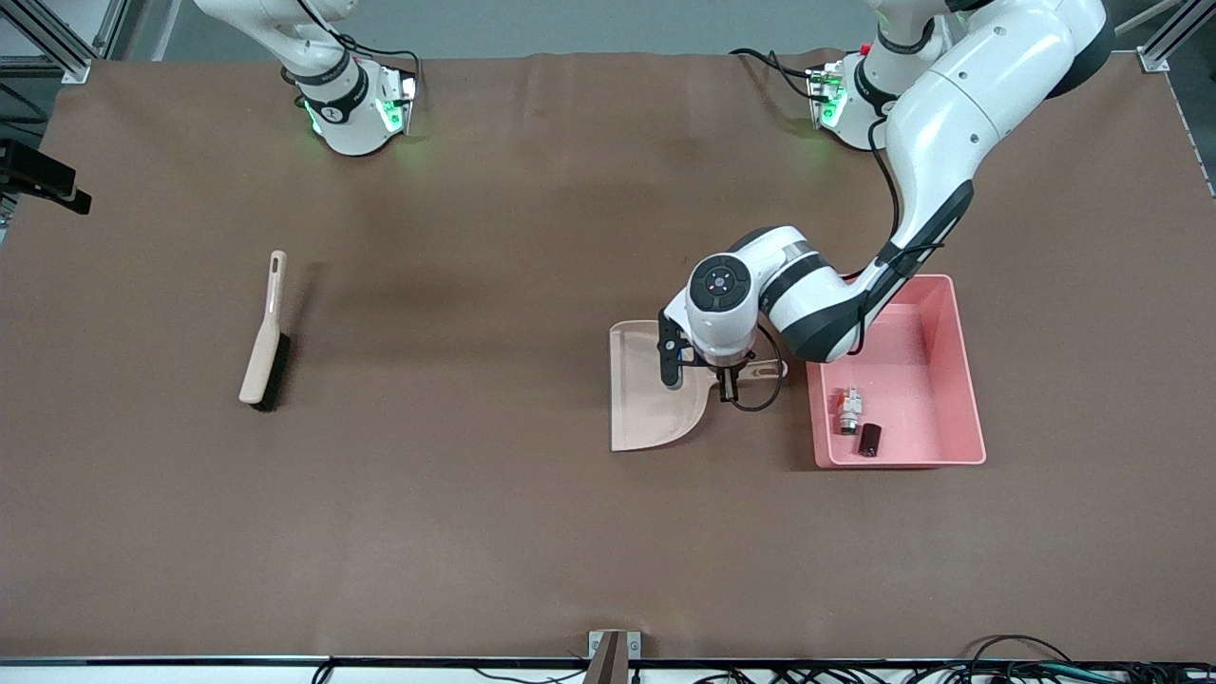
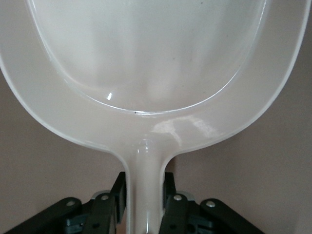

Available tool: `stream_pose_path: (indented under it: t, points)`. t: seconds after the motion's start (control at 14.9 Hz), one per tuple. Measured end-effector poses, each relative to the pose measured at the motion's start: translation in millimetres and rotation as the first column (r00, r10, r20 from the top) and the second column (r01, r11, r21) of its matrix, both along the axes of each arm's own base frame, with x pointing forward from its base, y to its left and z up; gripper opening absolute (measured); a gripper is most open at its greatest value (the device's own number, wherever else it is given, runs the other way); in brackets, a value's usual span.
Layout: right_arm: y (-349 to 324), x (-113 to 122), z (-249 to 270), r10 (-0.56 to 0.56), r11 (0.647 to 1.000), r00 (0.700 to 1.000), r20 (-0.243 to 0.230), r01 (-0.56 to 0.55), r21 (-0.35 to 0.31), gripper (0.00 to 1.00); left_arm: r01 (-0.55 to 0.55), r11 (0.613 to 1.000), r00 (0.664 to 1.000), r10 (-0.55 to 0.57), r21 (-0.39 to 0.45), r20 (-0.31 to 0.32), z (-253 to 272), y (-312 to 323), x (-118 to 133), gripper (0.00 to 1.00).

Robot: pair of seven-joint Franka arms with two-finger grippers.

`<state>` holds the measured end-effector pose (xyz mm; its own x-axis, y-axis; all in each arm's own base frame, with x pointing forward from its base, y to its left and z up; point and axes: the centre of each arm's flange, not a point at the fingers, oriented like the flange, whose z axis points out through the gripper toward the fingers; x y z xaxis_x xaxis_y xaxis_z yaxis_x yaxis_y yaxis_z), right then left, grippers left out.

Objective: Clean e-waste and dump in bin
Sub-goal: 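Lower the dustpan back onto the table with the left gripper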

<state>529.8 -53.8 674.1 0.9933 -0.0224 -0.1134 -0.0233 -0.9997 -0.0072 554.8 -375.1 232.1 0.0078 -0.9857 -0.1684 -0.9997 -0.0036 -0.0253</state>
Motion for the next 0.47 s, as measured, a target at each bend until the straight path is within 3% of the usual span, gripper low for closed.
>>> stream_pose_path:
  t: [0.13, 0.47]
  points:
    - [0, 0, 0, 0.0, 1.0, 1.0, 0.0, 0.0, 0.0, 1.0, -0.001, 1.0, 1.0, 0.001, 0.0, 0.0, 0, 0, 0, 0.42]
    - [0, 0, 0, 0.0, 1.0, 1.0, 0.0, 0.0, 0.0, 1.0, -0.023, 0.999, 0.999, 0.024, -0.023, 0.036, 17, 1, 16, 0.9]
